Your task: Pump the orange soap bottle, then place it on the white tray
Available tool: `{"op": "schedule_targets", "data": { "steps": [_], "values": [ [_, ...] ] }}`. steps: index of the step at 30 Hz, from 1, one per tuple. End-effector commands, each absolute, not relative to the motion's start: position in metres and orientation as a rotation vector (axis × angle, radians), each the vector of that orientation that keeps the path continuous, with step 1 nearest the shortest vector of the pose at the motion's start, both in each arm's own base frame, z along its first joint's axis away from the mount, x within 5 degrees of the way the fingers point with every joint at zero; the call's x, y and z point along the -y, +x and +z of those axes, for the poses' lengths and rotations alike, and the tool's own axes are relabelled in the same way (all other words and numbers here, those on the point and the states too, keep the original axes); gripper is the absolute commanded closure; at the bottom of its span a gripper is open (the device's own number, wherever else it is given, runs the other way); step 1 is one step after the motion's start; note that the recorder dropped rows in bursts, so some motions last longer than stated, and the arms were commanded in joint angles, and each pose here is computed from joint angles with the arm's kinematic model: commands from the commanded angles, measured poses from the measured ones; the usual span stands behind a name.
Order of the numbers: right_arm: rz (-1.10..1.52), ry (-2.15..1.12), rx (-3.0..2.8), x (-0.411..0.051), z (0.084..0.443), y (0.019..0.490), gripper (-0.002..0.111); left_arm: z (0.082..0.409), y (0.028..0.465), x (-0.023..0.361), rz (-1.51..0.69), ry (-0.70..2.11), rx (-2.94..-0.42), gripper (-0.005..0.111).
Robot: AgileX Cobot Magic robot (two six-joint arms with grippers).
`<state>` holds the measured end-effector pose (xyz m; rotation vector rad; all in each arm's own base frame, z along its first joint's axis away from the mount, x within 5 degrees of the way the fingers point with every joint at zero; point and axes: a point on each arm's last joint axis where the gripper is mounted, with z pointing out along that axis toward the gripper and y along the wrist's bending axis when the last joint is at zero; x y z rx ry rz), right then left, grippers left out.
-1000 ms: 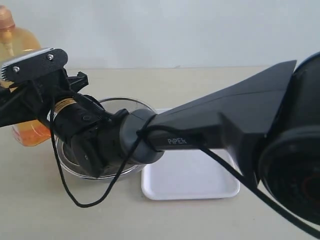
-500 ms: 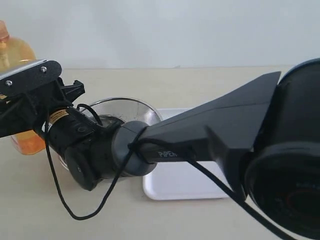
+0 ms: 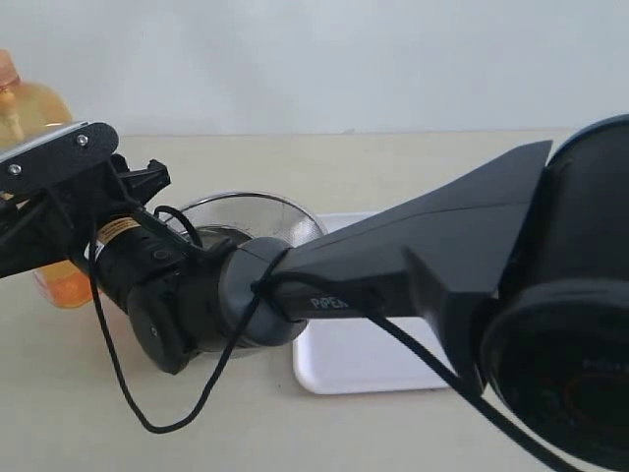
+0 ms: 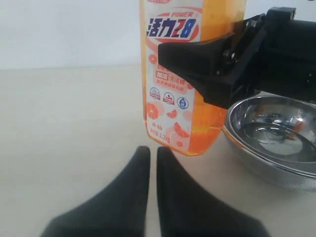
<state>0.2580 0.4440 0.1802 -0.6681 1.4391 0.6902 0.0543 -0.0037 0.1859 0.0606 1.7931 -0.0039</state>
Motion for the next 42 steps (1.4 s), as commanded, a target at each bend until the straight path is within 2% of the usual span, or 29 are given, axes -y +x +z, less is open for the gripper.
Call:
{"op": "schedule_targets", "data": {
  "steps": [1,13,42],
  "values": [
    [0.703,-0.596,-1.340,-0.442,0.206,0.260,0.108,0.185,0.054,0.004,-0.004,0.057,-1.793,0.102],
    [0.698,-0.568,-1.336,-0.444,0.179,0.264,0.108,0.185,0.054,0.004,-0.004,0.057,-1.793,0.102],
    [0.676,-0.613,-1.367,-0.445,0.173,0.263,0.108,0.185,0.054,0.004,-0.004,0.057,-1.793,0.102]
  ]
}}
